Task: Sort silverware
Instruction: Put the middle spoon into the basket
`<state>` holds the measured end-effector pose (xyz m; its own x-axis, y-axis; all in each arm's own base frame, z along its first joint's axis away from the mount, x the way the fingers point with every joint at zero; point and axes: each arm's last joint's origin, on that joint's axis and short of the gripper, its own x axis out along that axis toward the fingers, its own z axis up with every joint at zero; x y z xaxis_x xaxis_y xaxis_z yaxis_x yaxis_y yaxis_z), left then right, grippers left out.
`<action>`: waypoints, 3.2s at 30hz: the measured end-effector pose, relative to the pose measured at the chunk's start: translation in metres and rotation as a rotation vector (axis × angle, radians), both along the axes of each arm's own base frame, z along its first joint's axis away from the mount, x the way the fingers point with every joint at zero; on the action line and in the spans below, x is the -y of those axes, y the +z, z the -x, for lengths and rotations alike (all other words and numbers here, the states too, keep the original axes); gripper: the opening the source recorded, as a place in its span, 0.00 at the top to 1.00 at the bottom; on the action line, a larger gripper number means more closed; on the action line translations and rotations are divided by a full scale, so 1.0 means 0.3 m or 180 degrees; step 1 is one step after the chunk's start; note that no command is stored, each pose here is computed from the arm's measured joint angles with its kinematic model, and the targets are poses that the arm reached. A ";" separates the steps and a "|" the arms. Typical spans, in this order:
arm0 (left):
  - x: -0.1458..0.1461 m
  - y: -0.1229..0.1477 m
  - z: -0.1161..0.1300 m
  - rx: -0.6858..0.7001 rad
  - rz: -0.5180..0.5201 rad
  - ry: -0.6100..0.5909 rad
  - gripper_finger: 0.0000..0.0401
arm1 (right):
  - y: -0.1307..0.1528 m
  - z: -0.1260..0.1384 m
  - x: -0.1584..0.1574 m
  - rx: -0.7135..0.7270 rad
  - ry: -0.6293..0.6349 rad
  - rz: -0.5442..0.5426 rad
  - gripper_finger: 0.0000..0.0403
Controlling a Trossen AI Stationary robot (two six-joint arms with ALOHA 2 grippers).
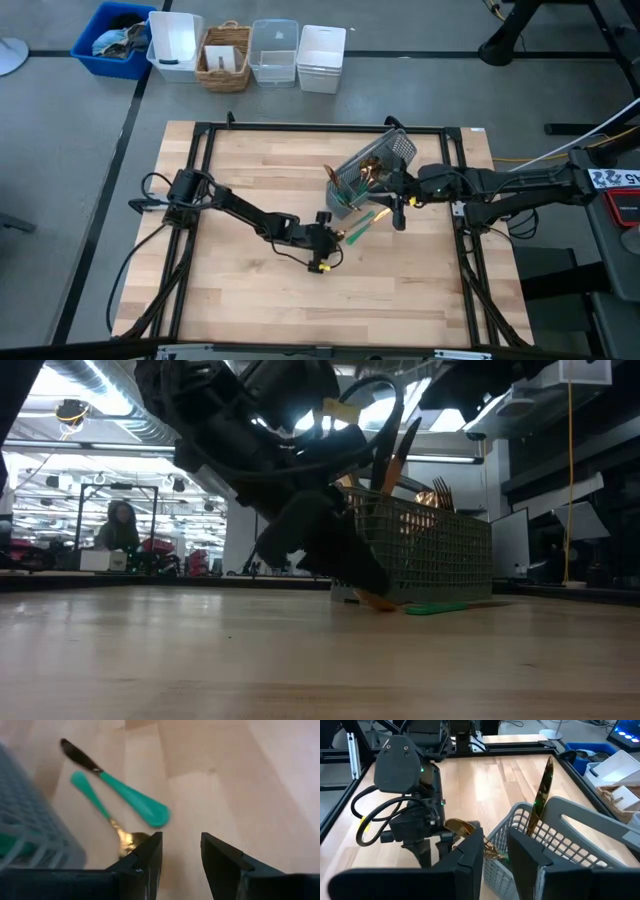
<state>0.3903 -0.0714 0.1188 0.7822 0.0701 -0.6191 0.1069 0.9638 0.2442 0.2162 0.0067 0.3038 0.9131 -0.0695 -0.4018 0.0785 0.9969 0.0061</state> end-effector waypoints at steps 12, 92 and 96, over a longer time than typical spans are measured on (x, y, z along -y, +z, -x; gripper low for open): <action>-0.016 -0.024 0.017 -0.0277 -0.0416 0.0009 0.69 | 0.004 0.005 0.000 0.0016 0.0009 0.0016 0.78; -0.445 0.617 0.239 0.1079 0.4221 0.1854 1.00 | -0.169 0.111 0.006 -0.2091 0.0017 0.0161 0.78; -0.447 0.587 0.229 0.0930 0.4244 0.1984 0.99 | -0.169 0.112 0.006 -0.2095 0.0024 0.0171 0.78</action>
<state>0.3215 0.0626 0.2950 0.9440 -0.0448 -0.3268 -0.2897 0.3612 -0.8863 0.1827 0.0049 0.2532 0.4784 -0.0996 -0.8724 0.0420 0.9950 -0.0906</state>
